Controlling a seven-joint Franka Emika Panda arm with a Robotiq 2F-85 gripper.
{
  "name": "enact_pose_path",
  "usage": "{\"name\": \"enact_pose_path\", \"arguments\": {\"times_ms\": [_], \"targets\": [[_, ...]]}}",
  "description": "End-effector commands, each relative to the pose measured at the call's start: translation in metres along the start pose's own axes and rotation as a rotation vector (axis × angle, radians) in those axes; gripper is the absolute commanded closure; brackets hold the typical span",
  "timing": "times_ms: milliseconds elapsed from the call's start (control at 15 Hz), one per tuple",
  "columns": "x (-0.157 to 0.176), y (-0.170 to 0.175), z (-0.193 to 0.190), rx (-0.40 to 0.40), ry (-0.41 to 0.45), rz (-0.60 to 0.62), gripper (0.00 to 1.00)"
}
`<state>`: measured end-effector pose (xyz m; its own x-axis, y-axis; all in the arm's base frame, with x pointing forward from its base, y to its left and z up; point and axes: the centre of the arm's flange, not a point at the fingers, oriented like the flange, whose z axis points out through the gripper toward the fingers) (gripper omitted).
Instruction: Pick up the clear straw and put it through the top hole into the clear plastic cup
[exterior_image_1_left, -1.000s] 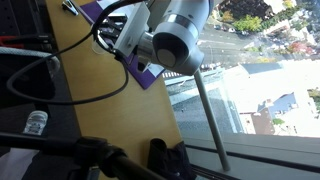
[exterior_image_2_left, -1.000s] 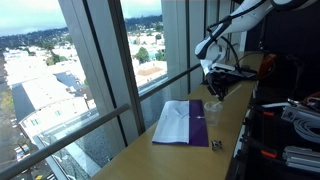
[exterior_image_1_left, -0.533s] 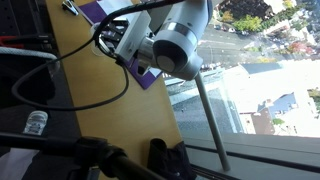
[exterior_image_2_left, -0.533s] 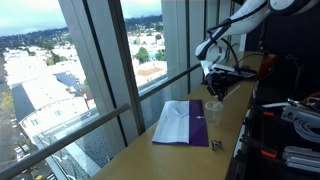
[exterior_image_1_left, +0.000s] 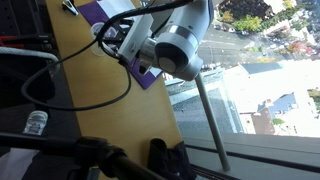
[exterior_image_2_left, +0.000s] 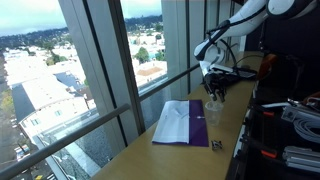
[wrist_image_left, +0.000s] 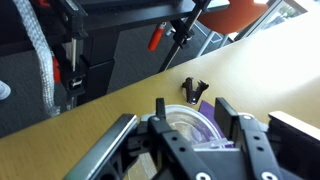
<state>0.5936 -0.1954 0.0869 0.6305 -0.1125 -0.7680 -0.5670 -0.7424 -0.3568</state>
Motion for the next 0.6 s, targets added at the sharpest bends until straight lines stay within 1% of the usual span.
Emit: {"name": "enact_pose_path", "arguments": {"times_ms": [0, 133, 533], "targets": [[0.004, -0.011, -0.009, 0.042, -0.022, -0.008, 0.12], [-0.001, -0.019, -0.011, 0.043, -0.026, -0.026, 0.01], [-0.032, -0.066, -0.029, 0.037, -0.030, -0.117, 0.00]]}}
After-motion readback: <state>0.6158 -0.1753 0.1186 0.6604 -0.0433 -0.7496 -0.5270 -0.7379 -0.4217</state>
